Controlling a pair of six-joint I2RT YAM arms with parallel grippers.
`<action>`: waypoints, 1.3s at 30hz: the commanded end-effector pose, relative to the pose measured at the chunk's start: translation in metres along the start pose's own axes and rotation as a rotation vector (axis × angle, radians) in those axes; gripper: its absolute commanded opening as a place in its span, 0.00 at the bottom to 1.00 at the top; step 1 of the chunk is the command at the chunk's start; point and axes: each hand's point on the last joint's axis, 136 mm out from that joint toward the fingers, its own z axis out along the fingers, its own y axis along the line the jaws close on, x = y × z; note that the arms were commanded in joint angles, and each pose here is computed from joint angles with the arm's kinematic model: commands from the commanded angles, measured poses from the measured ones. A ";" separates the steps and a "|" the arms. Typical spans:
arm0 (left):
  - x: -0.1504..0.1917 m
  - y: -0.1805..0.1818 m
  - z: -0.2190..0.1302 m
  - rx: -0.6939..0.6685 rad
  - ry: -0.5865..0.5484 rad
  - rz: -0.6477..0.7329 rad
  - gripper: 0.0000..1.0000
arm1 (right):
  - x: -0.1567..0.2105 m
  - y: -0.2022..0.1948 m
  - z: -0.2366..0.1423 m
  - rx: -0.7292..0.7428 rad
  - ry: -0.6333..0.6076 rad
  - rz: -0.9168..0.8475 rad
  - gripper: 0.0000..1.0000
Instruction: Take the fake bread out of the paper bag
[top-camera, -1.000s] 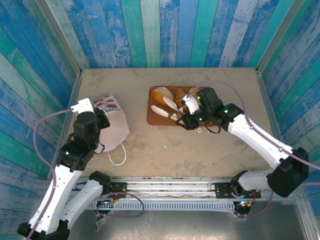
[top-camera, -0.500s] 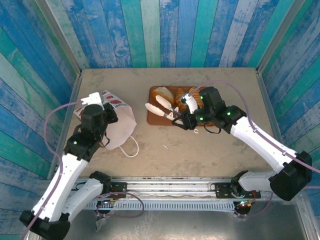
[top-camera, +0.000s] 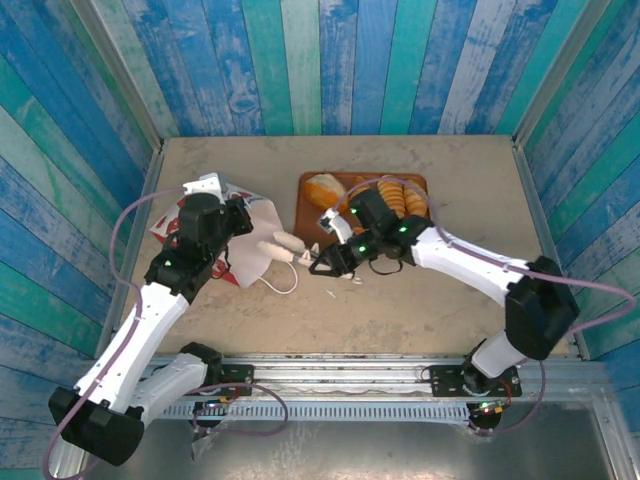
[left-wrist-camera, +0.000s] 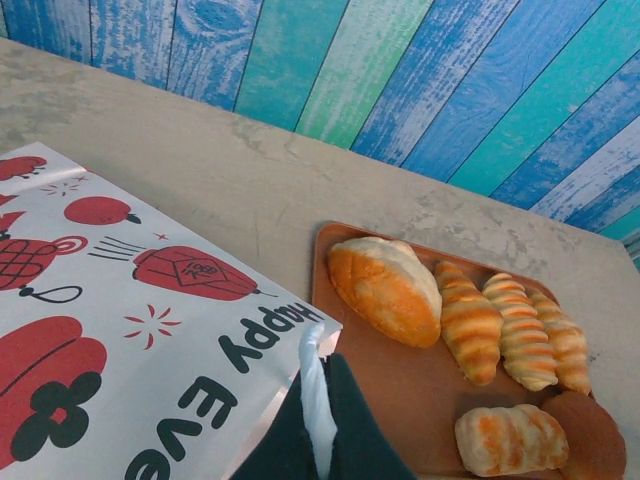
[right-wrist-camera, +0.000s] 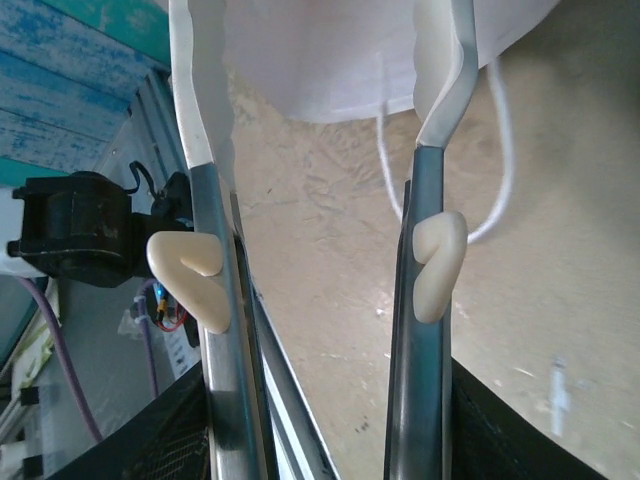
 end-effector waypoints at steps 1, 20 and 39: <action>-0.013 -0.017 -0.002 0.069 -0.024 -0.028 0.00 | -0.032 0.016 0.016 -0.047 -0.071 0.015 0.52; -0.006 -0.026 0.004 0.126 0.005 -0.053 0.00 | -0.060 0.008 0.116 -0.059 -0.023 0.146 0.51; -0.007 -0.035 0.005 0.166 0.012 -0.078 0.00 | -0.086 -0.010 0.155 0.053 -0.018 0.111 0.52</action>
